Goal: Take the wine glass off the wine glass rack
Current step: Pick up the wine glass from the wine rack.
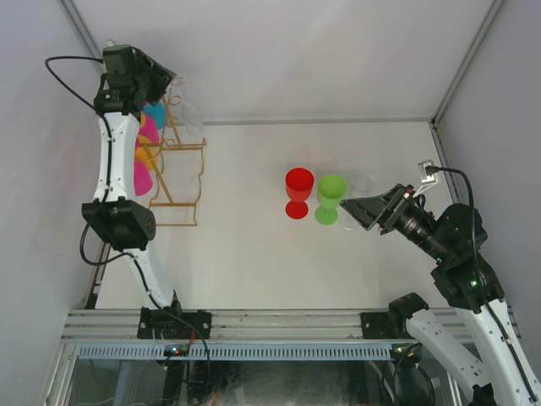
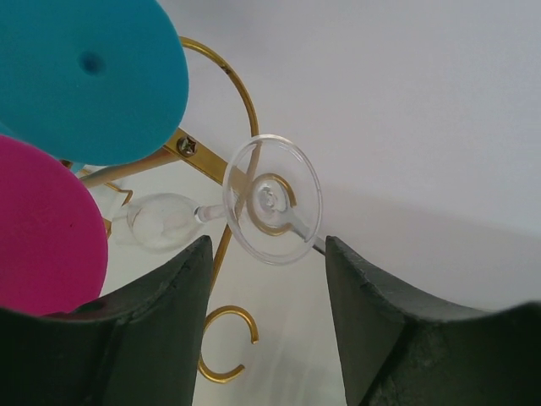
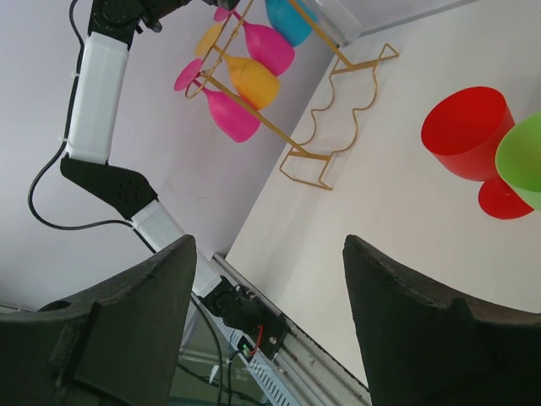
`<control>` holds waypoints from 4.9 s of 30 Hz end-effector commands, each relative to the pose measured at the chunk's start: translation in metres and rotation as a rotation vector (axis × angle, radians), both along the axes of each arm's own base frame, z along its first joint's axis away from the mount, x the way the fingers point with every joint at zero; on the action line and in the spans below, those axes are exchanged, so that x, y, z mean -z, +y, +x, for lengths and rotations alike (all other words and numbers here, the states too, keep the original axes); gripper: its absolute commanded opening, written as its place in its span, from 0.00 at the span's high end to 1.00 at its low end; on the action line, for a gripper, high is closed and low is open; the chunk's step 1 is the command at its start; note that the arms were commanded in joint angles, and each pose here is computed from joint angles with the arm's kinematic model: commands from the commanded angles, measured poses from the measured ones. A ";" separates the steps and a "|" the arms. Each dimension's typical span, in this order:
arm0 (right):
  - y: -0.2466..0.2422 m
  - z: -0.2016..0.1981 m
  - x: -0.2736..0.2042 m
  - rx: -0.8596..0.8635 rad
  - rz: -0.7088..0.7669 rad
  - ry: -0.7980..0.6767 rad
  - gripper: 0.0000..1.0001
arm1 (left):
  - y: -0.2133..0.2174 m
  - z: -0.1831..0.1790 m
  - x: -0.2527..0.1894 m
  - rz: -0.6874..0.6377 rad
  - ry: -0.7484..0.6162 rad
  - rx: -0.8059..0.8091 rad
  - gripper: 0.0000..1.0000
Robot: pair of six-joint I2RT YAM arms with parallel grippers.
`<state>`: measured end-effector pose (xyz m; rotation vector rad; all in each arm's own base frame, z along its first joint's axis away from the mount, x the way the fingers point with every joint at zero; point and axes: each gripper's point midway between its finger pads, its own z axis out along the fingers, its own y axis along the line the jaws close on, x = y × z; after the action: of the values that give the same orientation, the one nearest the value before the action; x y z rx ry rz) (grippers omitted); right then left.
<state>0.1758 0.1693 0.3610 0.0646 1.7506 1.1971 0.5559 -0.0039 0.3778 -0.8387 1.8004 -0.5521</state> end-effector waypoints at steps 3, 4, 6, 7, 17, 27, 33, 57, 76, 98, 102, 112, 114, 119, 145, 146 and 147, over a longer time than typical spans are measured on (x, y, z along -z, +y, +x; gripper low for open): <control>0.002 0.004 -0.007 -0.002 0.029 -0.022 0.30 | 0.007 0.006 -0.029 -0.013 -0.084 -0.046 0.40; 0.003 0.003 -0.006 -0.006 0.032 -0.020 0.30 | 0.008 0.006 -0.029 -0.013 -0.085 -0.049 0.40; 0.004 0.003 -0.005 -0.011 0.035 -0.016 0.30 | 0.009 0.008 -0.027 -0.013 -0.083 -0.055 0.40; 0.004 0.004 -0.004 -0.011 0.035 -0.011 0.30 | 0.010 0.008 -0.027 -0.012 -0.085 -0.058 0.41; 0.006 0.005 -0.005 -0.022 0.039 -0.010 0.30 | 0.010 0.015 -0.018 -0.024 -0.075 -0.074 0.50; 0.006 0.005 -0.004 -0.016 0.034 -0.010 0.31 | 0.005 0.022 -0.011 -0.043 -0.069 -0.074 0.59; 0.006 0.006 -0.004 -0.016 0.032 -0.010 0.31 | 0.007 0.019 -0.015 -0.020 -0.076 -0.085 0.68; 0.004 0.002 -0.006 -0.014 0.039 -0.016 0.31 | -0.002 0.010 -0.042 -0.055 -0.154 -0.068 1.00; 0.004 0.001 -0.006 -0.014 0.042 -0.013 0.30 | -0.013 0.010 -0.060 -0.201 -0.282 -0.055 1.00; 0.002 0.001 -0.005 -0.006 0.039 -0.013 0.30 | -0.009 0.005 -0.073 -0.252 -0.347 -0.070 1.00; 0.003 0.000 -0.006 -0.010 0.042 -0.015 0.30 | -0.011 0.005 -0.071 -0.257 -0.343 -0.063 1.00; 0.003 0.000 -0.007 -0.009 0.044 -0.017 0.30 | -0.015 0.005 -0.072 -0.269 -0.346 -0.042 1.00; 0.002 0.000 -0.008 -0.009 0.045 -0.019 0.31 | -0.017 0.006 -0.072 -0.269 -0.344 -0.027 1.00; 0.003 0.000 -0.006 -0.009 0.042 -0.016 0.30 | -0.020 0.007 -0.068 -0.271 -0.337 -0.007 1.00; 0.001 -0.001 -0.002 0.002 0.035 -0.002 0.30 | -0.034 0.001 -0.075 -0.262 -0.348 0.069 1.00; 0.001 -0.001 -0.003 -0.001 0.037 -0.003 0.30 | -0.034 0.000 -0.077 -0.264 -0.352 0.073 1.00; 0.001 -0.001 -0.004 -0.001 0.037 -0.005 0.30 | -0.034 0.000 -0.079 -0.263 -0.357 0.074 1.00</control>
<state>0.1753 0.1711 0.3574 0.0802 1.7528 1.2225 0.5759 -0.0307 0.4054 -0.9017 1.5450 -0.8851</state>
